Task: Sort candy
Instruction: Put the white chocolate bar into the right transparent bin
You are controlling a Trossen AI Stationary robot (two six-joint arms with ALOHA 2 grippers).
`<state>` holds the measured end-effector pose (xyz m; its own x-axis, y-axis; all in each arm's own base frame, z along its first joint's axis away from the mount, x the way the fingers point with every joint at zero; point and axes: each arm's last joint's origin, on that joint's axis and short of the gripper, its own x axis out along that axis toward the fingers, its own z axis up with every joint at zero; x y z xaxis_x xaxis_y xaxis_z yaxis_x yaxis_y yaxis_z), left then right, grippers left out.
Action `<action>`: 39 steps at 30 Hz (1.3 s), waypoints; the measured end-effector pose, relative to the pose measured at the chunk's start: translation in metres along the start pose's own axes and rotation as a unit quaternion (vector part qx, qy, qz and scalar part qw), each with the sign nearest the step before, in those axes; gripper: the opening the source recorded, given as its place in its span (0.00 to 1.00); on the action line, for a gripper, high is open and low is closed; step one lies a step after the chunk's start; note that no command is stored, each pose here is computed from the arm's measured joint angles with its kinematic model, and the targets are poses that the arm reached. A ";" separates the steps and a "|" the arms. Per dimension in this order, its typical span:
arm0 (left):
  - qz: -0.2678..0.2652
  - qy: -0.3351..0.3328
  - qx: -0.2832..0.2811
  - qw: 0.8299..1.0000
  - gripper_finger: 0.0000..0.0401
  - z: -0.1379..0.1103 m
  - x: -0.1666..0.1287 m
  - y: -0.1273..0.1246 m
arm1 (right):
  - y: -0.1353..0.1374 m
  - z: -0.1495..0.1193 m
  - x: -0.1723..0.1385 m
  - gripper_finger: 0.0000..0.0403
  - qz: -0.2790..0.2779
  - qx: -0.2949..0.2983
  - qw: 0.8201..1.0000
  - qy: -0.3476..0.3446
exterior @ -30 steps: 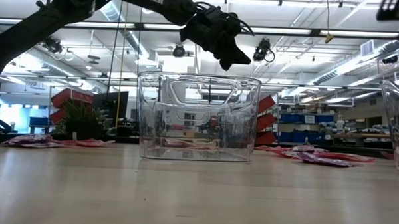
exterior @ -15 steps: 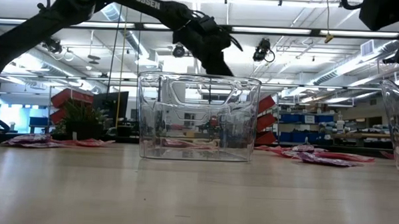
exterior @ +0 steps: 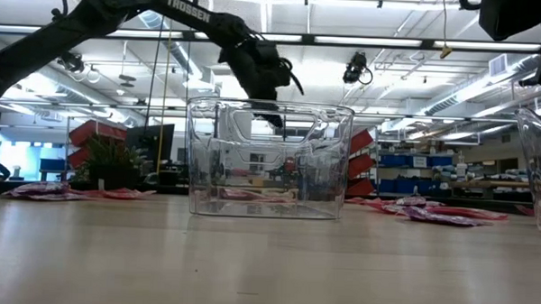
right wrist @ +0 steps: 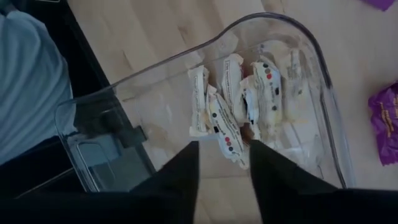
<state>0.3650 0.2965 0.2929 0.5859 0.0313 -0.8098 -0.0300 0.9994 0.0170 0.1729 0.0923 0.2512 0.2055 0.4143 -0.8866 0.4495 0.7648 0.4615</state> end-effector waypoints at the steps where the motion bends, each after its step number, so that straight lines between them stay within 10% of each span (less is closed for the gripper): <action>1: 0.002 0.005 0.003 1.000 0.05 -0.004 0.001 0.003 | 0.000 0.000 0.000 0.38 0.000 0.000 1.000 0.000; 12: 0.058 0.079 0.022 0.995 0.28 -0.048 0.044 0.018 | 0.000 0.003 -0.001 0.61 0.007 -0.006 1.000 -0.009; 39: 0.088 0.091 0.007 0.992 0.38 -0.071 0.090 0.031 | -0.005 0.024 -0.007 0.59 0.019 -0.060 0.996 -0.066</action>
<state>0.3595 0.3296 0.1789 0.4164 0.2042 -0.8860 -0.1070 0.9787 0.1753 0.1896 0.0738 0.2544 0.3357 0.3815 -0.8613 0.3346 0.8064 0.4876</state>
